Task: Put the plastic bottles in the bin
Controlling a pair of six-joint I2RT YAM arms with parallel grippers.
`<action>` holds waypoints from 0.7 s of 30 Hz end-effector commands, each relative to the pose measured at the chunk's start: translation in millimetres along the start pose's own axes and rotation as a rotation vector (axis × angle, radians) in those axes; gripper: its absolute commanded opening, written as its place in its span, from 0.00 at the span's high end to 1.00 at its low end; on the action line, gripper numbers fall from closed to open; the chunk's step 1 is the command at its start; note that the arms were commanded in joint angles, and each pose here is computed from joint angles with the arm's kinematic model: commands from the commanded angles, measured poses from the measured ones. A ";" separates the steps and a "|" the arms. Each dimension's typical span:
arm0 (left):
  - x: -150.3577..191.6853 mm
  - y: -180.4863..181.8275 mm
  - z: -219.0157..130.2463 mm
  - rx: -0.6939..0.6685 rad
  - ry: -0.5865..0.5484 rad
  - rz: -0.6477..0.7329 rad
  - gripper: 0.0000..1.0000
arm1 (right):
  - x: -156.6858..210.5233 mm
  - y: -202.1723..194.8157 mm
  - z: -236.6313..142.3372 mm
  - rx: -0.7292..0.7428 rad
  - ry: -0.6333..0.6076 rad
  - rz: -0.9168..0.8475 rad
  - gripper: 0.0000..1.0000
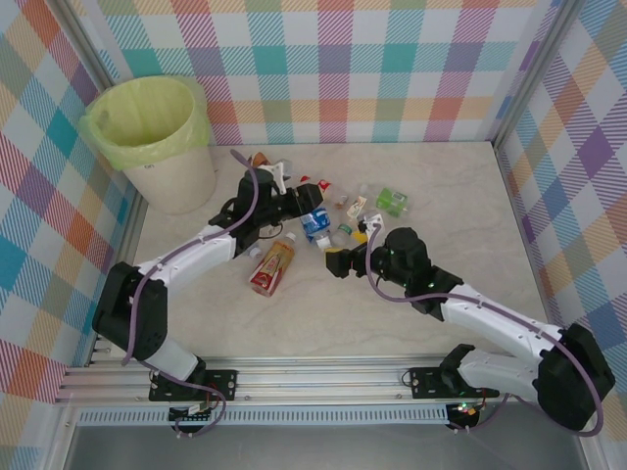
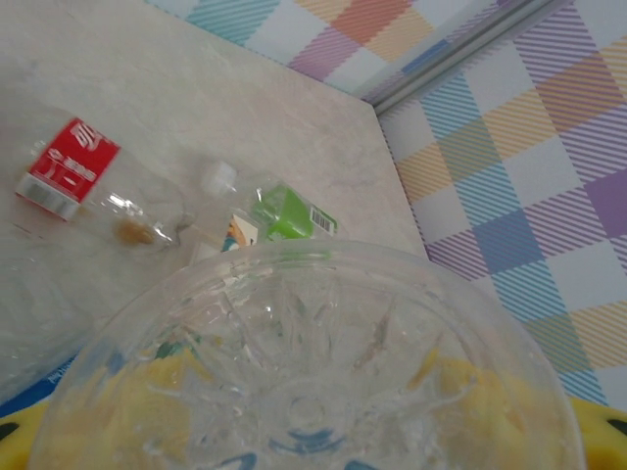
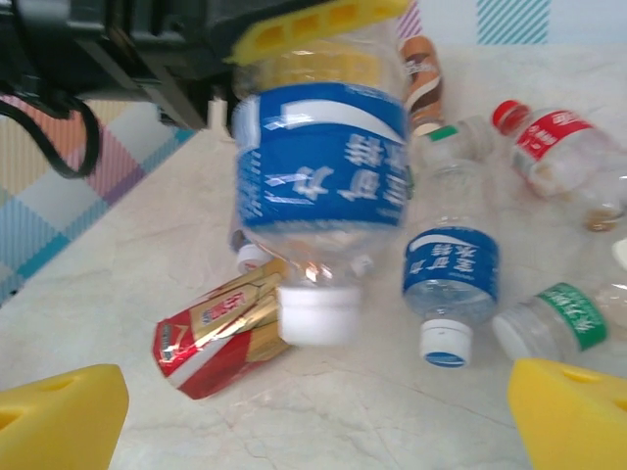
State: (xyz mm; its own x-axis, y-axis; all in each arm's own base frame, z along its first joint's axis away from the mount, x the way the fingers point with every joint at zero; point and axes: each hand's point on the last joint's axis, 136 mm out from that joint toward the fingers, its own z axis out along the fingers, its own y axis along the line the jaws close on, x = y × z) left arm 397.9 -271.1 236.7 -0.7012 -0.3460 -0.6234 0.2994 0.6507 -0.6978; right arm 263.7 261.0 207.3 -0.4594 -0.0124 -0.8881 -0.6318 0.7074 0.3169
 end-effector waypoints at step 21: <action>-220.3 -6.5 -121.6 -0.575 -0.437 0.477 0.50 | 13.6 -55.6 14.3 0.326 0.074 0.090 0.00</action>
State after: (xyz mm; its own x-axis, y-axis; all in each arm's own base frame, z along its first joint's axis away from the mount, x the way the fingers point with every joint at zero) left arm 457.9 -143.8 422.7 -0.2404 -0.1765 -0.9545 0.1472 0.9653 -0.2156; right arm 298.1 228.6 162.5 -0.5576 -0.0122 -0.8300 -0.3749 0.8958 0.2387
